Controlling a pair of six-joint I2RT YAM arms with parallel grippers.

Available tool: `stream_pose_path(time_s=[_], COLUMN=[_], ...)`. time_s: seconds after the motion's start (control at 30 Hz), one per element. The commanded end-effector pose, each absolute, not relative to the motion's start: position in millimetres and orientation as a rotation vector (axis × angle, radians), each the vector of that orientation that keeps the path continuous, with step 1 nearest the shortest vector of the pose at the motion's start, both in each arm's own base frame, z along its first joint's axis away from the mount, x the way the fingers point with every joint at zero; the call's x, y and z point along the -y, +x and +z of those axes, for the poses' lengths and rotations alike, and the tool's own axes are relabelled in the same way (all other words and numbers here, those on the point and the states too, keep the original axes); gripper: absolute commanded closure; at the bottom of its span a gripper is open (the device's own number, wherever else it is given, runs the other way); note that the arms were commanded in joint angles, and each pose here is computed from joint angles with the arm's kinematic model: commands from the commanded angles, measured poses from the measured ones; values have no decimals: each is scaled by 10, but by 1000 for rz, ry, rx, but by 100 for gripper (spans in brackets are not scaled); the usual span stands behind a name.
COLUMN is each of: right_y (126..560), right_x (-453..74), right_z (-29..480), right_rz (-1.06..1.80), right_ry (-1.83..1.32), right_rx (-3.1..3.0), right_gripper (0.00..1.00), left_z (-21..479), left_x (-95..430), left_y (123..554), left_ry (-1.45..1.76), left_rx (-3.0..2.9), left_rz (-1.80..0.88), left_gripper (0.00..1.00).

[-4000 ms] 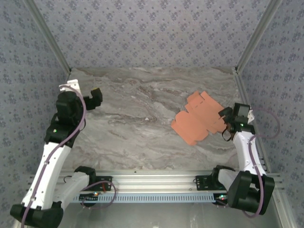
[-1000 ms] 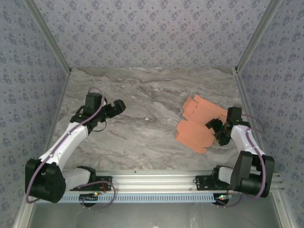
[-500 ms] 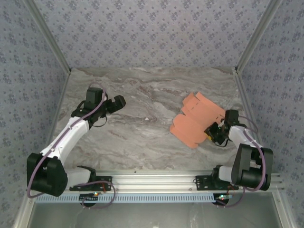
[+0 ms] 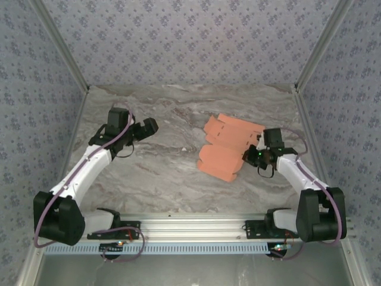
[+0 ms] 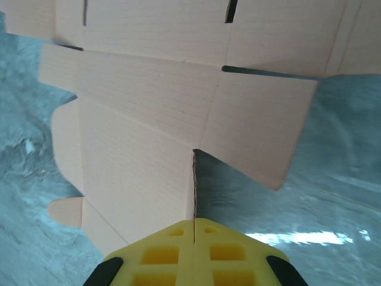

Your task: Fold the paper box

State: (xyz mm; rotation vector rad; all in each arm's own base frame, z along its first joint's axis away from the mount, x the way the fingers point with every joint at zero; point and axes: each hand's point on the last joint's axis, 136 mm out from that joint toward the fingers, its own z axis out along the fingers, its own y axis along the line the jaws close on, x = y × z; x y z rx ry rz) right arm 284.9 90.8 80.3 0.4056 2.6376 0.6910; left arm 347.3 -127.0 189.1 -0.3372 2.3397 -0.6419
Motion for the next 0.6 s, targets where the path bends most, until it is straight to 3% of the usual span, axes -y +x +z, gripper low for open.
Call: stream_pose_path(time_s=[0.0, 0.13, 0.27, 0.4, 0.47, 0.57], right_y=[2964, 2973, 2976, 3007, 3020, 3005], right_x=[-1078, -1450, -1881, -2087, -2141, -2185], right_z=[1005, 1054, 1096, 1123, 1149, 1157], right_rz=[633, 639, 659, 706, 740, 775], right_ry=[162, -81, -348, -441, -461, -489], right_rx=[-2602, -2614, -2591, -2569, -2541, -2528], right_gripper=[100, 100, 100, 100, 100, 100], left_z=[2034, 2122, 1785, 1425, 1307, 1140], left_x=[1186, 1079, 1185, 1324, 1346, 1323], left_y=[3421, 3360, 3314, 3255, 3231, 3186], left_ry=[-300, -262, -295, -276, -230, -208], left_rx=[-2266, -2206, -2264, -2302, -2329, -2359], left_rz=[-587, -523, -610, -710, -703, -673], left_gripper=[1, 1, 1, 1, 8, 10])
